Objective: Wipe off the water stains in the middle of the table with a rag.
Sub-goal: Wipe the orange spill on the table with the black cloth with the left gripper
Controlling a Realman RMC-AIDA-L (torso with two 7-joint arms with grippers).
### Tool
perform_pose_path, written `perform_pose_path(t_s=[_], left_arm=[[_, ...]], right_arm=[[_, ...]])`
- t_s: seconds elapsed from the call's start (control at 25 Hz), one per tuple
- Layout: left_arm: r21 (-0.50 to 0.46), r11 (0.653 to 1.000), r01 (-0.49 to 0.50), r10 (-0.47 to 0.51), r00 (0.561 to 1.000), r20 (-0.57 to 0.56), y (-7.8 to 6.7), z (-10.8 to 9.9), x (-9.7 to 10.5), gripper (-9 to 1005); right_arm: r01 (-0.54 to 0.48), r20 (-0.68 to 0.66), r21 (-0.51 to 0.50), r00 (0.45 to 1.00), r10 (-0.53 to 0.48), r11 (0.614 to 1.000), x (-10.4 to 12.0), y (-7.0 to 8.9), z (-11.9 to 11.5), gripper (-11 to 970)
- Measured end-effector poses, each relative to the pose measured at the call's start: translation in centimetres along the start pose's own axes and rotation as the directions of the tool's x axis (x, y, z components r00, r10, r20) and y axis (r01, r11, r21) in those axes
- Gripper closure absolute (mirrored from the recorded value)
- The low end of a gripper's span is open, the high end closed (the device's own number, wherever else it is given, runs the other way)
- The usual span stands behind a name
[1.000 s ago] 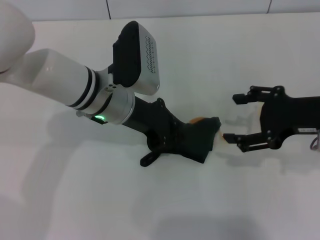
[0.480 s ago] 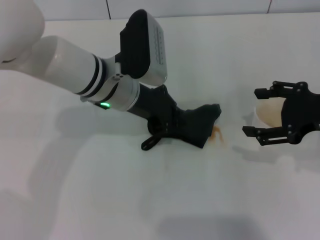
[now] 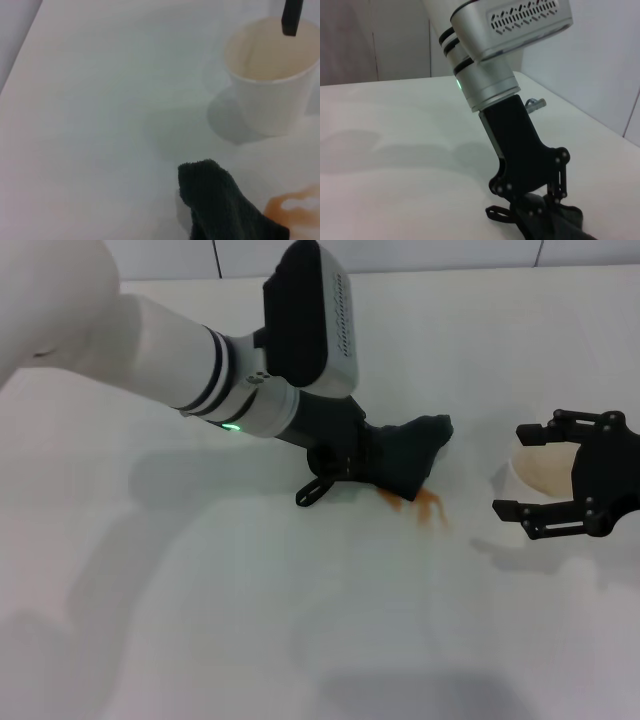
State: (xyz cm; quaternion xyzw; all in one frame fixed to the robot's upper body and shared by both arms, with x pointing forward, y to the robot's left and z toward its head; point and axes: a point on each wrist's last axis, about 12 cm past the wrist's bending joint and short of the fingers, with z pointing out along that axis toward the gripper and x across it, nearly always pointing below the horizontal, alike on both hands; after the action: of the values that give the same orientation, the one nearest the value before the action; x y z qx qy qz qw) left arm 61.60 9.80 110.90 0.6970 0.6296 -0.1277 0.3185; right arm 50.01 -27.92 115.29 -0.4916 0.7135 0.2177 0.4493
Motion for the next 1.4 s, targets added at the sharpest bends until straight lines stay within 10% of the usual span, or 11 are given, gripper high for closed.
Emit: perform_pose_path(t_s=[1.4], left_arm=[[0.121, 0.991, 0.057, -0.067, 0.995, 0.080, -3.8, 1.5, 0.5, 904]], right_arm=[[0.023, 0.014, -0.001, 1.000, -0.023, 1.000, -0.8, 0.0, 0.1, 91]])
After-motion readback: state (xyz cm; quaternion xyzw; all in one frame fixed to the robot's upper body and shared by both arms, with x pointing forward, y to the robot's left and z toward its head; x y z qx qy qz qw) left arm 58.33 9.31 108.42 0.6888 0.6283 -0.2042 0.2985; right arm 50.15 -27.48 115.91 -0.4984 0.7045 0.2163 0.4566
